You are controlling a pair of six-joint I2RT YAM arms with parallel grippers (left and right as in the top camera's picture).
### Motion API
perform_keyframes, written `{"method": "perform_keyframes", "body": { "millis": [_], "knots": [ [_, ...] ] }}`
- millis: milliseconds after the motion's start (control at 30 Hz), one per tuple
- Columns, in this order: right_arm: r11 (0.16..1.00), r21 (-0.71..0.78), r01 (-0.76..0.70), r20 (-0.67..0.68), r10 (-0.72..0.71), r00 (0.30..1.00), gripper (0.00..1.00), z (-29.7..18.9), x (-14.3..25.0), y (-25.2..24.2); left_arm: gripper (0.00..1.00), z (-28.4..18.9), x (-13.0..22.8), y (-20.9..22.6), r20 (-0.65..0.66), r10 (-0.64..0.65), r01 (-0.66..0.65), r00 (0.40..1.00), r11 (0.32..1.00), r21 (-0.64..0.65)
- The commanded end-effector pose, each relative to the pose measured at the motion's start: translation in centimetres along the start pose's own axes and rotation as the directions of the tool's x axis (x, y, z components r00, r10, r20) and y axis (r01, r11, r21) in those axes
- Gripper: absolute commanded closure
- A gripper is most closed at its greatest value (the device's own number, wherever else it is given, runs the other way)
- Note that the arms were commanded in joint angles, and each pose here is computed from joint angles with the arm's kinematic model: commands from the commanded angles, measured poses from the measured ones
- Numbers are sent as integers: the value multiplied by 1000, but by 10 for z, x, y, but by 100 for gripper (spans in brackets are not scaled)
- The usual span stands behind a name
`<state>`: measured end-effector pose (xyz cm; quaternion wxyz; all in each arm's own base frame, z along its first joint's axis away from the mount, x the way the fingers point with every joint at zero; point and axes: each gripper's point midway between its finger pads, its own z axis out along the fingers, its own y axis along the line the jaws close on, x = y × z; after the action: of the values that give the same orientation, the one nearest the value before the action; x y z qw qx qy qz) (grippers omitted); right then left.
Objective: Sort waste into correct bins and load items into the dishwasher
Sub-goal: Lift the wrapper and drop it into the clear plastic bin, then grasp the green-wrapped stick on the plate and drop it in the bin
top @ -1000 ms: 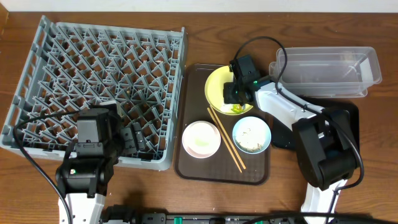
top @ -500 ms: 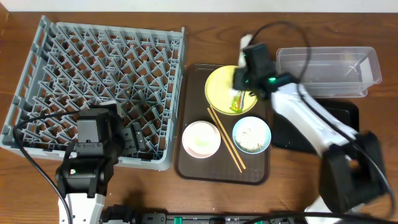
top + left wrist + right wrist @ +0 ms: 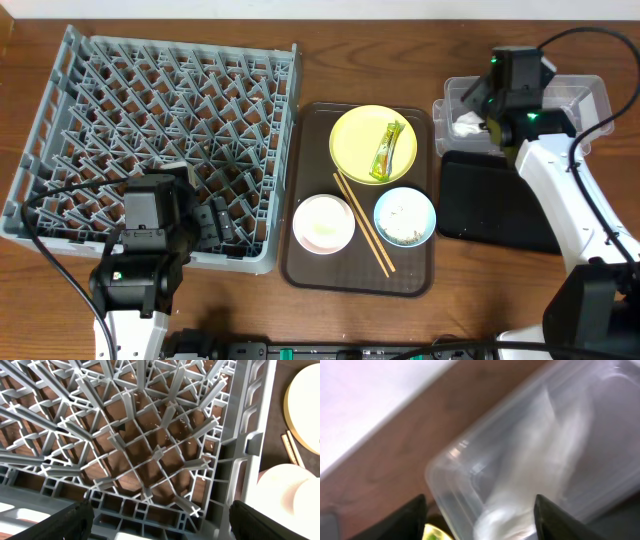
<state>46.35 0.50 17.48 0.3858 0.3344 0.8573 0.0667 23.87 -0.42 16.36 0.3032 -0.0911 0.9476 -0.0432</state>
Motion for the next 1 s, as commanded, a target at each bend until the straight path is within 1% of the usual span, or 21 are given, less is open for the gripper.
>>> {"method": "perform_keyframes", "body": {
  "millis": [0, 100, 167, 233, 300, 400, 567, 733, 767, 833, 867, 967],
  "knots": [
    [978, -181, 100, -71, -115, 991, 31, -2, 14, 35, 11, -4, -6, -3, 15, -2, 1, 1000, 1000, 12],
    [921, -324, 219, -117, -269, 956, 32, -13, 43, 66, 11, -4, -6, -3, 15, -2, 1, 1000, 1000, 12],
    [871, -383, 309, -133, -383, 914, 32, -22, 68, 80, 11, -4, -5, -3, 14, -2, 2, 1000, 1000, 12],
    [825, -391, 408, -148, -494, 857, 32, -27, 96, 86, 10, -4, -5, -3, 14, -2, 2, 1000, 1000, 12],
    [815, -336, 471, -183, -548, 816, 32, -27, 120, 80, 10, -4, -5, -3, 14, -2, 2, 1000, 1000, 12],
    [806, -262, 530, -241, -586, 773, 36, -24, 148, 69, 11, -4, -5, -3, 14, -2, 2, 1000, 1000, 12],
    [808, -202, 553, -348, -587, 731, 39, -7, 197, 57, 10, -4, -5, -3, 14, -2, 2, 1000, 1000, 12],
    [850, -124, 512, -449, -508, 735, 41, 22, 231, 37, 11, -4, -3, -2, 7, -2, 2, 1000, 1000, 10],
    [852, -128, 508, -460, -505, 731, 42, 27, 236, 36, 11, -4, -3, -2, 5, -2, 2, 1000, 1000, 10],
    [854, -141, 501, -471, -503, 725, 49, 33, 244, 37, 11, -3, -2, -2, 4, -2, 2, 1000, 1000, 10],
    [855, -148, 497, -473, -503, 724, 59, 35, 246, 38, 11, -3, -2, -2, 4, -2, 2, 1000, 1000, 10],
    [858, -160, 488, -455, -503, 734, 81, 38, 245, 44, 10, -3, -2, -2, 3, -2, 2, 1000, 1000, 10]
  ]
}}
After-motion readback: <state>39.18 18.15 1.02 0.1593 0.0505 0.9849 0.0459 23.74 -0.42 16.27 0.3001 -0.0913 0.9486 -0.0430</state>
